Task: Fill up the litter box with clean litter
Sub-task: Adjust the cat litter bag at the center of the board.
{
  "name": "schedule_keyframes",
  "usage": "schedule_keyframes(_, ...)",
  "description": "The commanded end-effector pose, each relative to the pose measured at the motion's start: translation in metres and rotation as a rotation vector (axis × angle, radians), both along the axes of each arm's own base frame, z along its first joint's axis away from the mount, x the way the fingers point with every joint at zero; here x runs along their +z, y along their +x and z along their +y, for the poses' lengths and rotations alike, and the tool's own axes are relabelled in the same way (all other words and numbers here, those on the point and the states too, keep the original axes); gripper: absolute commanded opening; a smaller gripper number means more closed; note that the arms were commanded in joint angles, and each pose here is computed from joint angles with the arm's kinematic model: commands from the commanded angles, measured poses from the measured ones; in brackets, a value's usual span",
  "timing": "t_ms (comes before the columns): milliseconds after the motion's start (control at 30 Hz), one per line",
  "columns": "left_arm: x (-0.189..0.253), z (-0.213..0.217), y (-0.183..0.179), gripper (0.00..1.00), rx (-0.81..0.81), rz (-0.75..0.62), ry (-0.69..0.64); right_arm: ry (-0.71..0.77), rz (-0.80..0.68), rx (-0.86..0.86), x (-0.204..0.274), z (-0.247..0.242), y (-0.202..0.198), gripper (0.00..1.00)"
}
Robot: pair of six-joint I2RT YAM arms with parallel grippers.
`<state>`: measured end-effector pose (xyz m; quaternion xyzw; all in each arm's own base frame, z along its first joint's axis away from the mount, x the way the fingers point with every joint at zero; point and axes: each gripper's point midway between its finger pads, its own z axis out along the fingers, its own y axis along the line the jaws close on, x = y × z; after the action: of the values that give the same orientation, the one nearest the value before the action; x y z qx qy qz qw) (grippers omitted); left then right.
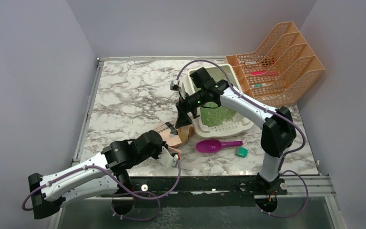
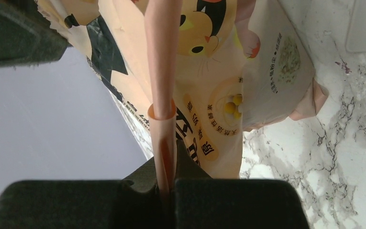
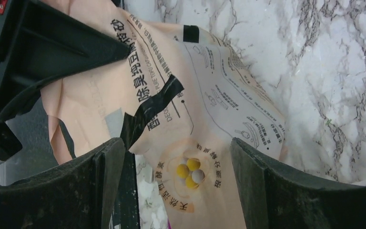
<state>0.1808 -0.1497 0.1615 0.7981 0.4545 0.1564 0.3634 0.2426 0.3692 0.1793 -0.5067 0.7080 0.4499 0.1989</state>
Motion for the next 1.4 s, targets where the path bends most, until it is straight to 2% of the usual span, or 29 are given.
schedule_keyframes(0,-0.008,0.006,-0.007,0.00,0.007,0.047,0.052,0.025,0.028,0.084,0.016,0.008,-0.004,0.86)
schedule_keyframes(367,-0.016,0.004,-0.009,0.00,0.032,0.074,0.063,-0.008,0.094,0.184,-0.003,0.000,-0.019,0.83)
schedule_keyframes(467,-0.016,0.003,-0.010,0.00,0.031,0.077,0.061,-0.055,0.089,0.157,-0.014,0.000,-0.011,0.77)
schedule_keyframes(533,-0.015,0.002,-0.011,0.02,0.029,0.079,0.056,-0.068,0.086,0.145,-0.018,0.001,-0.007,0.67)
schedule_keyframes(633,-0.011,-0.002,-0.013,0.13,0.034,0.096,0.021,-0.084,0.055,0.124,-0.021,0.001,-0.001,0.54)
schedule_keyframes(767,0.000,-0.009,-0.015,0.33,0.092,0.139,-0.063,-0.075,-0.033,0.093,-0.021,0.002,0.011,0.29)
schedule_keyframes(900,0.015,-0.019,-0.024,0.44,0.189,0.258,-0.162,-0.047,-0.138,0.074,-0.019,0.001,0.020,0.23)
schedule_keyframes(967,0.025,-0.028,-0.033,0.46,0.253,0.345,-0.255,-0.029,-0.180,0.095,-0.020,0.000,0.018,0.16)
schedule_keyframes(1167,0.048,-0.052,-0.075,0.61,0.268,0.626,-0.457,0.024,-0.277,0.134,-0.021,-0.001,0.018,0.13)
schedule_keyframes(1233,0.050,-0.054,-0.095,0.70,0.181,0.711,-0.431,0.042,-0.295,0.133,-0.018,0.000,0.018,0.13)
schedule_keyframes(1367,0.077,-0.055,-0.093,0.76,0.171,0.690,-0.495,0.064,-0.330,0.131,-0.013,0.002,0.021,0.13)
